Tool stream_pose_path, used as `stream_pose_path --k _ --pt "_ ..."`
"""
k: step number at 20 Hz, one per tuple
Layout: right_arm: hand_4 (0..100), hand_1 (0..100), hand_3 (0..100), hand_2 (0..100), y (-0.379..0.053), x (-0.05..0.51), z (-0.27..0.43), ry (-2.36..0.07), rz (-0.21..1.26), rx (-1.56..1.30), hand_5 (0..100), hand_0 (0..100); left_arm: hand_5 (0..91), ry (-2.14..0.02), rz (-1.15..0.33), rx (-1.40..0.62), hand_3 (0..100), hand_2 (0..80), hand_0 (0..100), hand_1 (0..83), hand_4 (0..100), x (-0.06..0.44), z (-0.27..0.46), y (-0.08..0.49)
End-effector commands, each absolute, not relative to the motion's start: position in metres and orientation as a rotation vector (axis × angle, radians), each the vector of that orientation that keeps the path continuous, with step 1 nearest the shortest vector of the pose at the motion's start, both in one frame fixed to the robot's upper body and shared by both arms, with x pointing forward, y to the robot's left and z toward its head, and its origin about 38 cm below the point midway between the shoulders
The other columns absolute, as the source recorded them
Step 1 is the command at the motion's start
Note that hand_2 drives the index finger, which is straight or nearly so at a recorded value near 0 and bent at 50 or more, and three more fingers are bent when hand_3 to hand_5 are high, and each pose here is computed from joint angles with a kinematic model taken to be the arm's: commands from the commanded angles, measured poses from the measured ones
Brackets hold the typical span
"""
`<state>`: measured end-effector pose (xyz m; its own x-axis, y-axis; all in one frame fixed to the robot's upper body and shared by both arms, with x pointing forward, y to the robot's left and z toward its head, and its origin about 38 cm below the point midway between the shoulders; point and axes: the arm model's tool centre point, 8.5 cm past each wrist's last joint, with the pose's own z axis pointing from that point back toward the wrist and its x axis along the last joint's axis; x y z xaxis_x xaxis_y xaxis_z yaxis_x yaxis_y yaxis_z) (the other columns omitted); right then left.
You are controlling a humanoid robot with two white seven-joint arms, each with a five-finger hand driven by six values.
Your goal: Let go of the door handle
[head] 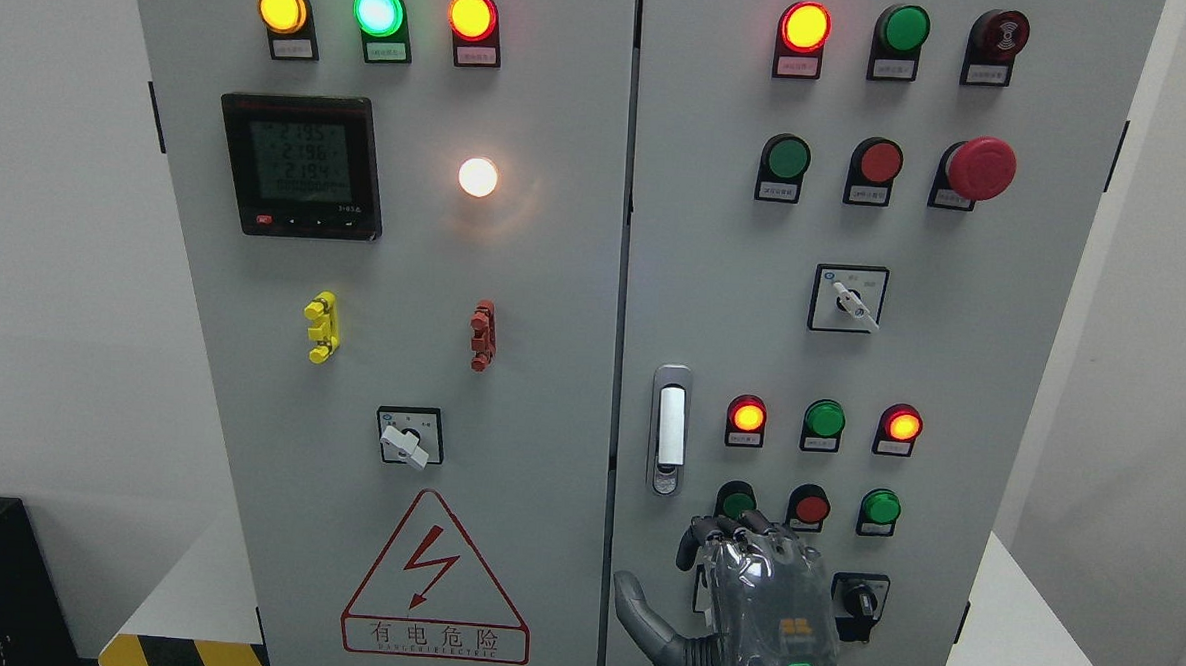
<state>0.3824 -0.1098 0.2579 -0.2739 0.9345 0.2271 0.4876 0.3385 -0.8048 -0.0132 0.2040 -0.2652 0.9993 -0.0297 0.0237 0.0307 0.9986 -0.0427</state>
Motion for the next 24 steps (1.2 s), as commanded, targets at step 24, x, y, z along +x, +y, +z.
stream_pose_path --k 24 --pt "75 48 95 76 -0.110 0.408 0.320 -1.891 0.750 -1.363 69 11 0.0 -0.029 -0.030 -0.044 10 4.4 0 0.0 0 -0.013 -0.265 0.204"
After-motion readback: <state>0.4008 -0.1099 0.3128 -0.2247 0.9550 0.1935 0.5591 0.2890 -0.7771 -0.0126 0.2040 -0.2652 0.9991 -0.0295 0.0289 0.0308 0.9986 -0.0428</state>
